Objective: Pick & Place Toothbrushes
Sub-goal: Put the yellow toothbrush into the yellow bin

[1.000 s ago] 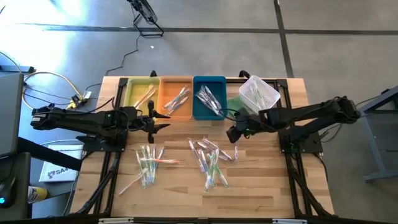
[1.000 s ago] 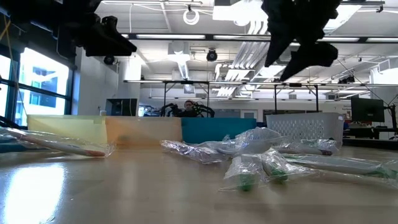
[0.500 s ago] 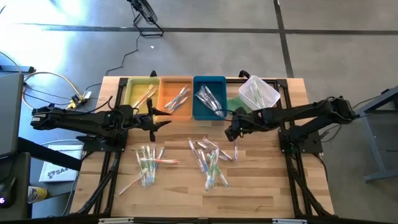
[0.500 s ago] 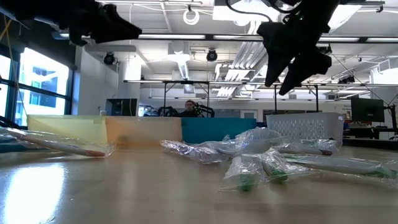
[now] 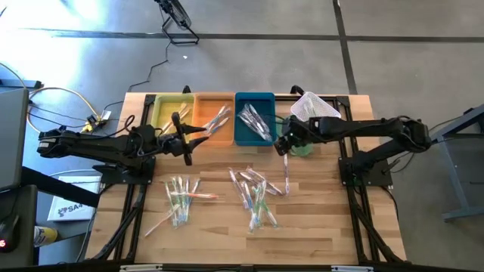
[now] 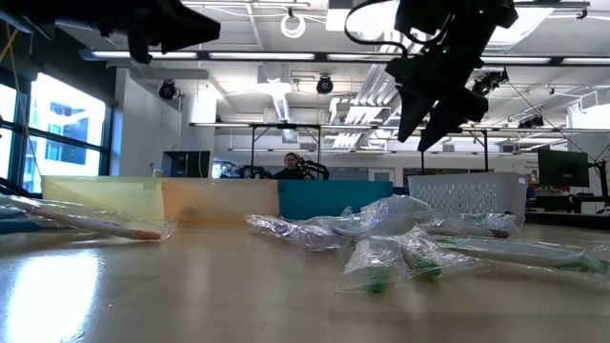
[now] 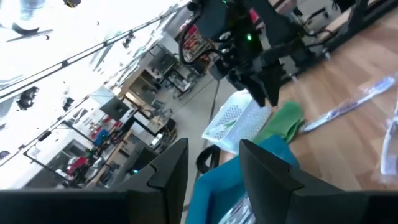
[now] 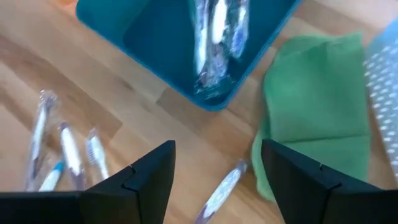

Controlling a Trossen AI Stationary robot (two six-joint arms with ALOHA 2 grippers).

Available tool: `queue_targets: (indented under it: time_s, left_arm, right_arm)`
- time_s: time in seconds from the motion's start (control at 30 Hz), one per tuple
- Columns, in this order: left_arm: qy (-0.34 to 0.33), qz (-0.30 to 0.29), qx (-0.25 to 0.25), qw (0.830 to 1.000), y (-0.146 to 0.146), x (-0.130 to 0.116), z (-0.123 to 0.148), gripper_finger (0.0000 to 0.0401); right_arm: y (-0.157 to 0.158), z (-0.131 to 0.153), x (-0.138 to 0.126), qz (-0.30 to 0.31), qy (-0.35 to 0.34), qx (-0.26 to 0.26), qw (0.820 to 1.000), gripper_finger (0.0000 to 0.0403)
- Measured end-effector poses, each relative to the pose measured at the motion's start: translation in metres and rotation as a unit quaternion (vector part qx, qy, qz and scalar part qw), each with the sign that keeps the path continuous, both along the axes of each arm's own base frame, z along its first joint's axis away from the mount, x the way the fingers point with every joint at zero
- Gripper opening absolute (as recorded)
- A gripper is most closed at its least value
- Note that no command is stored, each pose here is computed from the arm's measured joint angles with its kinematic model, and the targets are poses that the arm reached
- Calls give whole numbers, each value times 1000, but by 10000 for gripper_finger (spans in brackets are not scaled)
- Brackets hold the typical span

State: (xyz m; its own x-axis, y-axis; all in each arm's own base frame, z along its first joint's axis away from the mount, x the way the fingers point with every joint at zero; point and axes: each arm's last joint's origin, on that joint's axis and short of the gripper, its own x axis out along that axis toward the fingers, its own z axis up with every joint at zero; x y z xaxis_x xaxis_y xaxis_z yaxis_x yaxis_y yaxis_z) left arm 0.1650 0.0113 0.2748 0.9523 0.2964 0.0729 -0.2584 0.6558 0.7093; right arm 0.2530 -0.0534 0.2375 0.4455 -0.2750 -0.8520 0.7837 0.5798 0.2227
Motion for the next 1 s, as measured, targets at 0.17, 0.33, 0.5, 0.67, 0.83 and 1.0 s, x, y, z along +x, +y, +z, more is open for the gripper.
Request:
queue_targets:
  time_s: [0.17,0.33,0.5,0.67,0.83,1.0]
  left_arm:
    - [21,1,10,1000,0,0,-3,138]
    - [32,1,7,999,0,0,-6,138]
    - [40,0,-34,999,0,0,-10,138]
    - [63,2,-87,994,0,0,-17,138]
    - [69,4,-138,988,0,-1,-21,138]
    - [69,-36,-202,976,-3,0,-23,138]
  right_arm:
    - [8,1,4,49,-11,9,999,231]
    - [20,8,16,116,-63,-25,991,231]
    - [32,19,28,164,-132,-60,976,231]
    - [39,28,36,197,-181,-93,959,231]
    - [40,33,40,214,-206,-119,947,231]
    - [39,36,41,232,-214,-147,937,231]
